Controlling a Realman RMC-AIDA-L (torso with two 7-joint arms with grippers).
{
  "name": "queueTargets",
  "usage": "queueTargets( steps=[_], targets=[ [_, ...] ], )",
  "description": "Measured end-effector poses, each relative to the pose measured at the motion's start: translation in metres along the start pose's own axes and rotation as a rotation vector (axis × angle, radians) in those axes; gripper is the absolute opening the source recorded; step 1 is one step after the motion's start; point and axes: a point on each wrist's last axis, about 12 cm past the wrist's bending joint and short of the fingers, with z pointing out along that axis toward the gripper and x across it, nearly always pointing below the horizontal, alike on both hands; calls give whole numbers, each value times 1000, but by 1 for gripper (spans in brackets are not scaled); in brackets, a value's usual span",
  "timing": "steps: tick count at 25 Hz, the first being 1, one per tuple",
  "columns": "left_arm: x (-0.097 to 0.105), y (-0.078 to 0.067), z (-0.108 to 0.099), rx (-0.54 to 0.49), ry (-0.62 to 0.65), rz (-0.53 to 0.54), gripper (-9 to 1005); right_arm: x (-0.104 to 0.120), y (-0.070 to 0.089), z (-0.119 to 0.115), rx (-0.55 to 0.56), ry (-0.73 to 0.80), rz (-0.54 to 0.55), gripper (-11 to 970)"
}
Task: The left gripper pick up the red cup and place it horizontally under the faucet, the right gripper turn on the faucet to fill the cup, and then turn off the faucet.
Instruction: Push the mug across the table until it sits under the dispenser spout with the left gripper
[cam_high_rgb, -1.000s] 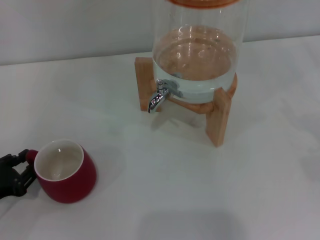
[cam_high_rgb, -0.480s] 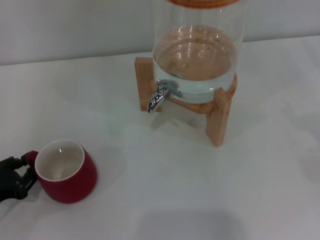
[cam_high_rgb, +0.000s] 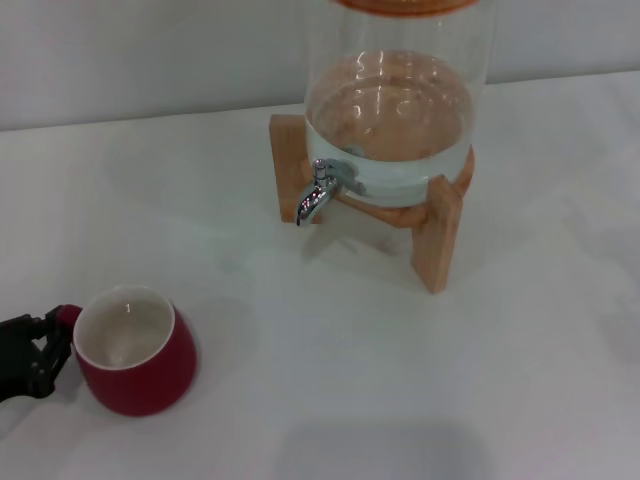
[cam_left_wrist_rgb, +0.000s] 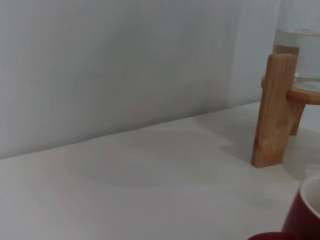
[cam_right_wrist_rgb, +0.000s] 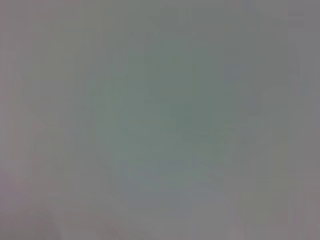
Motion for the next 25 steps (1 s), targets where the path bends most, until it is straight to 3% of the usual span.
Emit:
queueTargets(
  steps=[25],
  targets=[
    [-10, -2, 2, 25, -59, 6, 130, 0, -1, -2, 7, -4, 2, 722]
  ],
)
